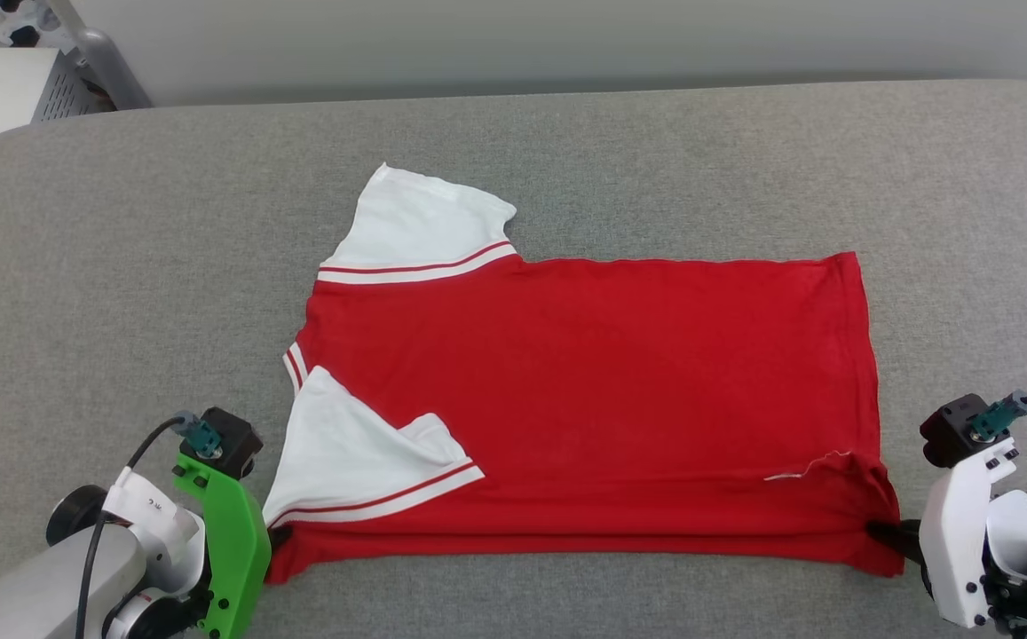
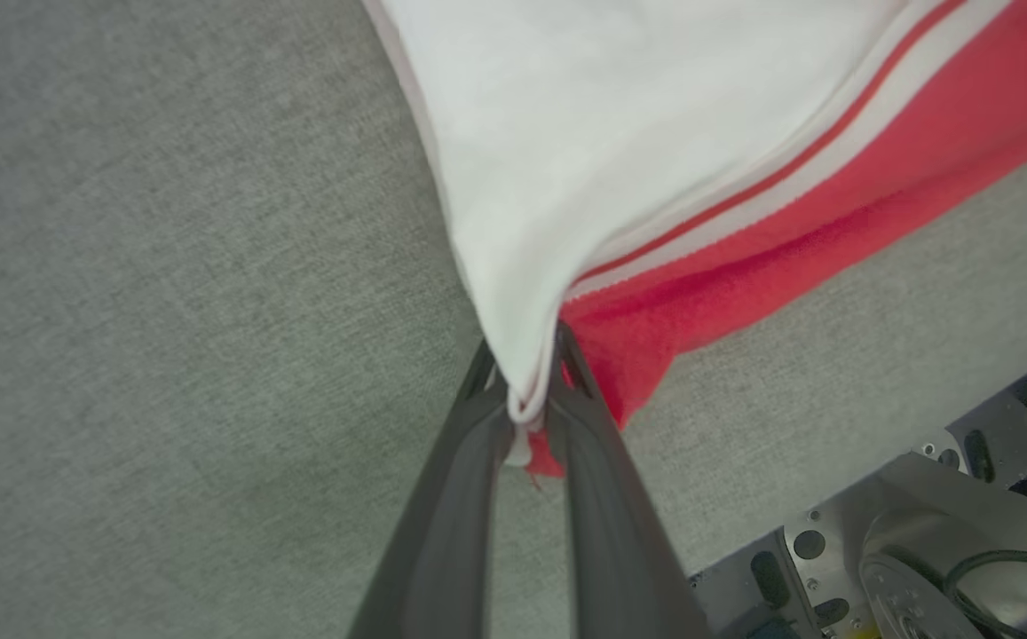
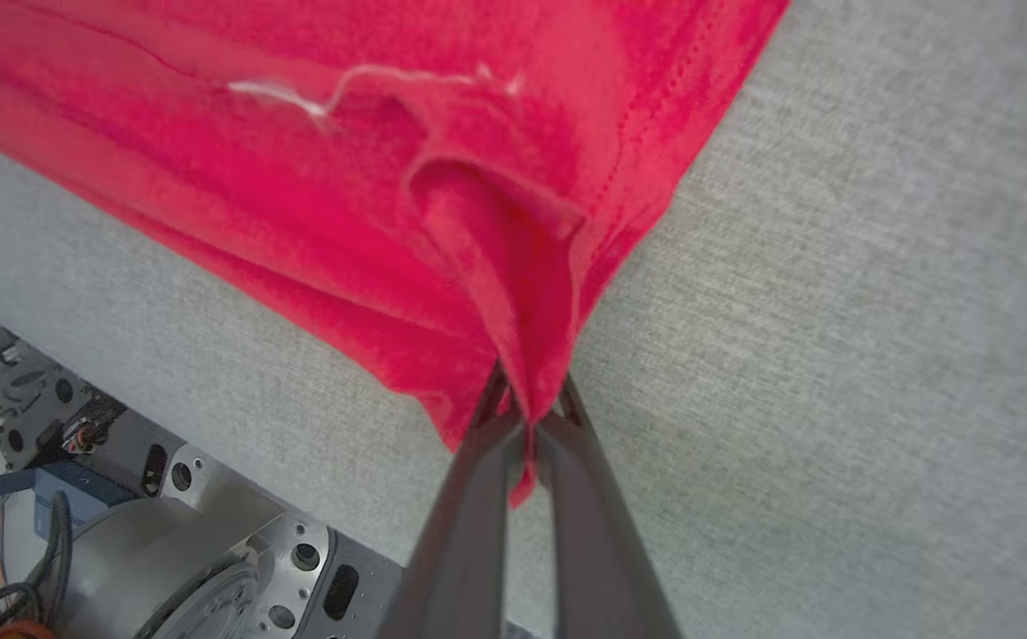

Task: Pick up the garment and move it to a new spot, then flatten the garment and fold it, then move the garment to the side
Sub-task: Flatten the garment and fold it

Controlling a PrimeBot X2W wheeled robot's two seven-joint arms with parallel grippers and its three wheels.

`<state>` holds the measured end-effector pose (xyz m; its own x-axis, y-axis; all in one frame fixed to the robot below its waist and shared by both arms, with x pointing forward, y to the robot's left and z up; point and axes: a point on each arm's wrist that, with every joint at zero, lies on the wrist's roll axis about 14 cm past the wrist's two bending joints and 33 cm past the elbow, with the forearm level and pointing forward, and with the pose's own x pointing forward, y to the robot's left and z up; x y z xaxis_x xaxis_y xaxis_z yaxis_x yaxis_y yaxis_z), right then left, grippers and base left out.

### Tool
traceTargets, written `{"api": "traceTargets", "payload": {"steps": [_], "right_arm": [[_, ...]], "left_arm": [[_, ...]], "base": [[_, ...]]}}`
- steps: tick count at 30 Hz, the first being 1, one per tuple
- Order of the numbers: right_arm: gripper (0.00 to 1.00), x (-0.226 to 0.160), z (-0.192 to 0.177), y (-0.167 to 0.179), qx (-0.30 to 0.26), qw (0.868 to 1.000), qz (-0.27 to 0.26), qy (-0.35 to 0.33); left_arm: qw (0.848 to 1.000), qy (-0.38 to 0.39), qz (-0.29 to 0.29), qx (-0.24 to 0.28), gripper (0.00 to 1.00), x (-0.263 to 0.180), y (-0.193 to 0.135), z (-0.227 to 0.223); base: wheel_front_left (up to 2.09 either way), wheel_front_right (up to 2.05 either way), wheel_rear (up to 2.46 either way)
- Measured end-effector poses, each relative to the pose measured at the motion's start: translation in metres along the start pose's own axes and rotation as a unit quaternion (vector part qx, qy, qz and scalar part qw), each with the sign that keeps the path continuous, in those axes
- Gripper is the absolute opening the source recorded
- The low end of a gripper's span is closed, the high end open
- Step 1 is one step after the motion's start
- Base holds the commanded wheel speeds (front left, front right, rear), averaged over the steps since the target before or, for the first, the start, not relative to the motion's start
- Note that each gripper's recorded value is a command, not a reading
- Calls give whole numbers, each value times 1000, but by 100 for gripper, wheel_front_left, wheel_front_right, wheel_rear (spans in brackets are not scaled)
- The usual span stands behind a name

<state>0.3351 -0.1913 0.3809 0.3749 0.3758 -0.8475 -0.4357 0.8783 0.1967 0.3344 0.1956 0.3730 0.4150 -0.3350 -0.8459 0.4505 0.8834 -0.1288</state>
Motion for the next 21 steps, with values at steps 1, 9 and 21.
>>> {"api": "traceTargets", "payload": {"steps": [1,9,21], "right_arm": [[5,2,2,0,4,1000,0,-8],[100,-10,31,5,10,994,-6,-112],[100,-80,120,-7,14,902,-80,-425]], "left_arm": [[1000,-1,3,-2,0,1,2,-1],[998,-52,33,7,100,-14,15,15],[958,-255,112,70,100,-60,46,132]], "base": [[0,0,0],[0,0,0],[0,0,0]]}}
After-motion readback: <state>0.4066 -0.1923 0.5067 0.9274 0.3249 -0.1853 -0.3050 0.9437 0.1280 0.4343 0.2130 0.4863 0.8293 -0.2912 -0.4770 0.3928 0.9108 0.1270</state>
